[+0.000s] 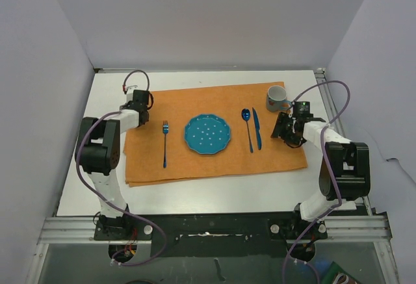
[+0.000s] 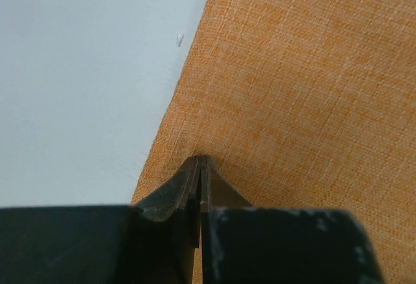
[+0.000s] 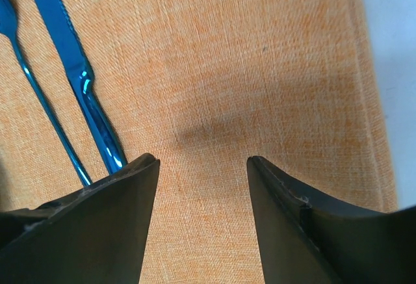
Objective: Set the dinner table for one person
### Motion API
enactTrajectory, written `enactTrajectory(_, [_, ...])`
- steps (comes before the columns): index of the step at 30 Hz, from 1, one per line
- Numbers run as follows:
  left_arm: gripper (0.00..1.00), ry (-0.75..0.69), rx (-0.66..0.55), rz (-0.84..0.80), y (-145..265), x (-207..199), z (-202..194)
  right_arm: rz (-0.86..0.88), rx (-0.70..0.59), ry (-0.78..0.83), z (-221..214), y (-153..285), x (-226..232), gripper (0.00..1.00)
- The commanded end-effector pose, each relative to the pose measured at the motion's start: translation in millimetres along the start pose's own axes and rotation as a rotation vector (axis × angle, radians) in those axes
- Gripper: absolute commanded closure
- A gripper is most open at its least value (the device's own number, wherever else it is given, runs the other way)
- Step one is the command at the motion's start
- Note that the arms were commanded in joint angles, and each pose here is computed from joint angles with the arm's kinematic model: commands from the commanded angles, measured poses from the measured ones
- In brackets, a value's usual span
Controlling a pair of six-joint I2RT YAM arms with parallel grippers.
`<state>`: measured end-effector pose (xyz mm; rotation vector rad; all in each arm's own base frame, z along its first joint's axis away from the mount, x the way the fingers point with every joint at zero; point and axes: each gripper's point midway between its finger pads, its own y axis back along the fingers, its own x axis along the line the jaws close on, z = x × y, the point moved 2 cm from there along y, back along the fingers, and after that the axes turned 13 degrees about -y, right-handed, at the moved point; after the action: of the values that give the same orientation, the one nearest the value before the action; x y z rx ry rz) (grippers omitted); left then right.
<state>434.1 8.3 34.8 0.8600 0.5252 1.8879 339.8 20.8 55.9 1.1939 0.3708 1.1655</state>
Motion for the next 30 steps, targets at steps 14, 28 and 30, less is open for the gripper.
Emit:
enactTrajectory(14, [1.00,0.013,0.037,-0.084,-30,-26,30,-0.023,0.136,-0.072,-56,-3,-9,0.47])
enactTrajectory(28, [1.00,0.070,-0.042,-0.098,-2,-14,56,-0.042,-0.029,0.008,-30,20,-3,0.41])
enactTrajectory(30, [1.00,0.092,-0.095,-0.088,13,-3,64,-0.012,-0.107,0.023,-12,30,6,0.35])
